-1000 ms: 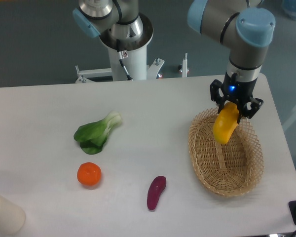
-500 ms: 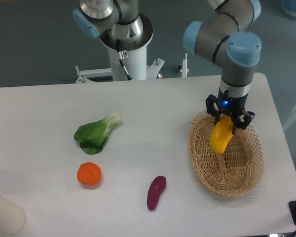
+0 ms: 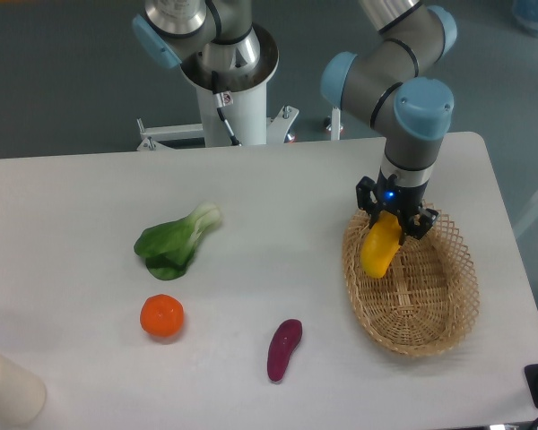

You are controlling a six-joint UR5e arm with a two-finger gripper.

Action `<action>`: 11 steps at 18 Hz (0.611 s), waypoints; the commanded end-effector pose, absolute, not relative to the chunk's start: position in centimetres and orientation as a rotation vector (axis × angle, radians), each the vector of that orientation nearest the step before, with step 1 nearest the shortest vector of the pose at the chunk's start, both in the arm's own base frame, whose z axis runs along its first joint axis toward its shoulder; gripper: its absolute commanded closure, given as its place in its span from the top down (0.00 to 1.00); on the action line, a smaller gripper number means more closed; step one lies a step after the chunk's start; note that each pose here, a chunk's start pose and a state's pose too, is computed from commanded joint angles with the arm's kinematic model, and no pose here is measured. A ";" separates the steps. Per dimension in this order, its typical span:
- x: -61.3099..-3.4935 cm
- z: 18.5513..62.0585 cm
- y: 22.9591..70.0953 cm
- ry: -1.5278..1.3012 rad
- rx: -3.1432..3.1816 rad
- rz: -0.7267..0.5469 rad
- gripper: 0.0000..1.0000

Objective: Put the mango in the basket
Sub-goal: 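Lower the mango into the basket and open the gripper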

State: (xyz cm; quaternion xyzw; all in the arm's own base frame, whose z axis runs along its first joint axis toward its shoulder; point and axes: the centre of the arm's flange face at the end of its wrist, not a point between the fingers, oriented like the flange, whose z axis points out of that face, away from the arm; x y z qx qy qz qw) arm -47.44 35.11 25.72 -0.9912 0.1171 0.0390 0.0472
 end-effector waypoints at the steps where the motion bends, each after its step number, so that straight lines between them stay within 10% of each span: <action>1: -47.7 25.7 35.2 0.357 -3.023 0.123 0.52; 5: -47.7 25.6 35.3 0.374 -3.021 0.134 0.54; 11: -48.1 26.2 35.4 0.374 -3.015 0.153 0.91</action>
